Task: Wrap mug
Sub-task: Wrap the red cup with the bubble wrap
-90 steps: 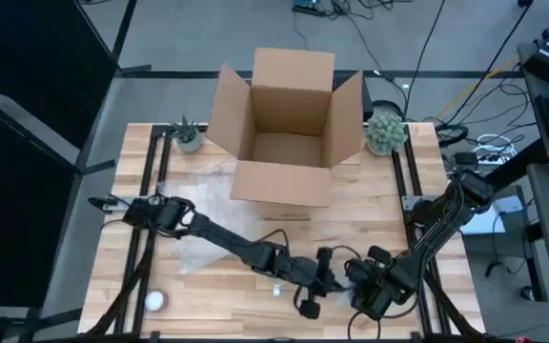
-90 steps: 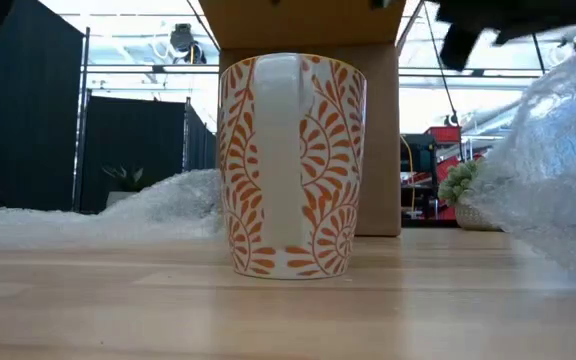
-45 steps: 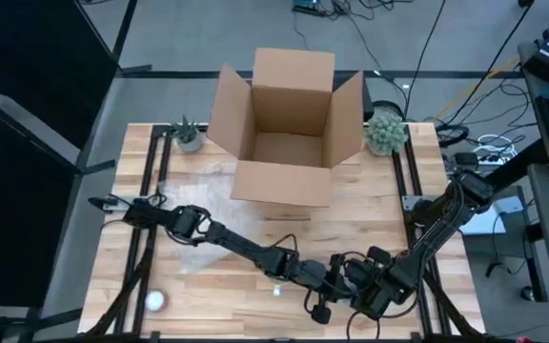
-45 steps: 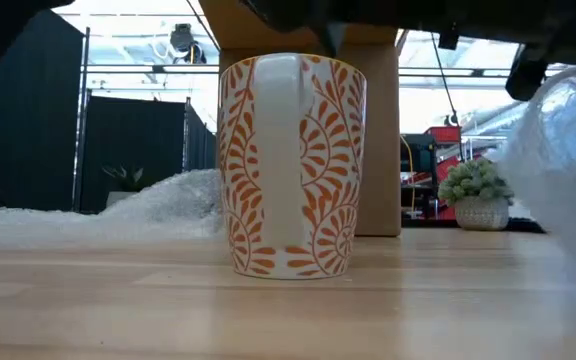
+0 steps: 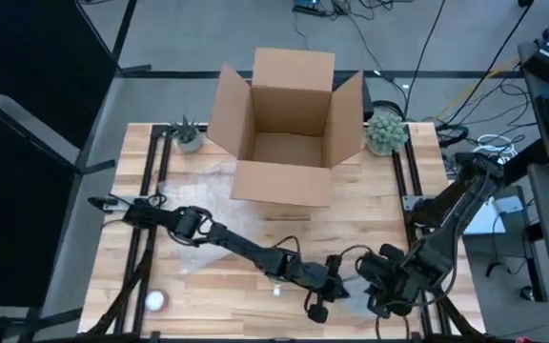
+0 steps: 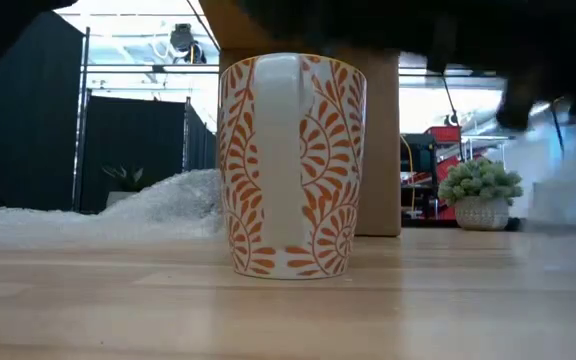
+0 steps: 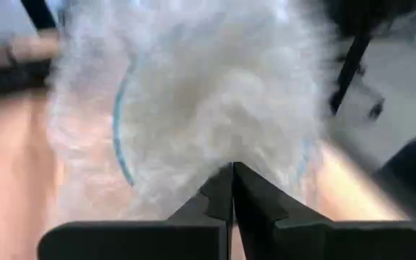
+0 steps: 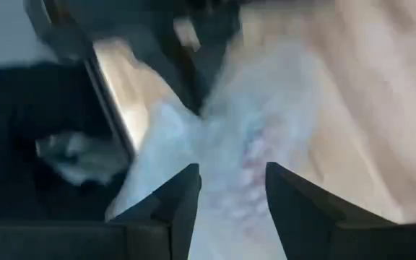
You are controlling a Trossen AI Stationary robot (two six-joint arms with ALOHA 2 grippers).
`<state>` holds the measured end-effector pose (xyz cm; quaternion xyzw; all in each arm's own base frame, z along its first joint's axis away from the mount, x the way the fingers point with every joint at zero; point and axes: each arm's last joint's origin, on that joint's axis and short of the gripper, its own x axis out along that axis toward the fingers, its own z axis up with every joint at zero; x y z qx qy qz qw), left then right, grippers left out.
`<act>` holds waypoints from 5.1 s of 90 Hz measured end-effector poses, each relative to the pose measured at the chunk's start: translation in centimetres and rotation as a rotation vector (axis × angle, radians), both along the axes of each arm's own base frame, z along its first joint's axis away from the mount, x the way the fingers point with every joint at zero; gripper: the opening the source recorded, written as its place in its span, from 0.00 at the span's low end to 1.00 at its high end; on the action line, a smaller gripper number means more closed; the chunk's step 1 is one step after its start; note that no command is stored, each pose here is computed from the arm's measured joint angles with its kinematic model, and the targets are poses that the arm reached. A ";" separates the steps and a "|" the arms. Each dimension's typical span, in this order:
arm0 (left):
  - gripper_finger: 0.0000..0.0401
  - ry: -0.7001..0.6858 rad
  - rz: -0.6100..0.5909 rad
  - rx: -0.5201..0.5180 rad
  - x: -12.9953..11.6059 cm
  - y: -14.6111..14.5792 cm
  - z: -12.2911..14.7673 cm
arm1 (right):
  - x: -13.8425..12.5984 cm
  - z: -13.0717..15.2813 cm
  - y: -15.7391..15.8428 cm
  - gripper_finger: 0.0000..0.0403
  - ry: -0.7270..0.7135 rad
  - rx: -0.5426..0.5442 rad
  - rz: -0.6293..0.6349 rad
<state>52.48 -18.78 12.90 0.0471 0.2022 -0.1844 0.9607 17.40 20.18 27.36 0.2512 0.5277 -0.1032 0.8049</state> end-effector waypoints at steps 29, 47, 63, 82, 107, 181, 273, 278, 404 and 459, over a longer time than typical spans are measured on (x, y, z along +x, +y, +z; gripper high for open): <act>0.00 -0.039 0.009 -0.011 0.0 0.1 1.7 | 0.2 -3.2 1.3 0.36 0.110 -0.156 0.010; 0.00 -0.047 0.009 -0.013 0.0 0.1 2.1 | -1.3 -2.6 2.3 0.36 0.196 -0.023 0.078; 0.00 -0.046 0.008 -0.013 0.0 0.1 2.1 | -2.7 -2.6 4.5 0.36 0.208 0.103 0.094; 0.00 -0.049 0.008 -0.013 0.0 0.0 2.2 | -3.2 -5.2 6.2 0.36 0.233 0.027 0.031; 0.00 -0.047 -0.003 -0.017 -0.1 -0.1 2.2 | -1.7 -9.1 7.9 0.35 0.226 -0.070 0.050; 0.00 -0.024 -0.025 -0.023 0.5 0.0 4.4 | 1.1 -11.7 5.6 0.32 0.210 -0.272 -0.031; 0.00 0.082 0.020 0.039 -0.7 0.6 6.5 | 1.6 -13.8 5.9 0.32 0.149 -0.343 -0.163; 0.00 0.074 0.023 0.037 -0.7 0.8 6.4 | 1.2 -12.7 6.0 0.32 0.175 -0.308 -0.145; 0.00 0.209 0.035 0.089 -1.0 1.8 8.5 | 2.4 -7.0 2.1 0.32 -0.055 -0.359 -0.185; 0.00 0.350 0.273 0.489 -4.7 2.0 13.3 | 2.4 -7.0 2.1 0.32 -0.043 -0.343 -0.179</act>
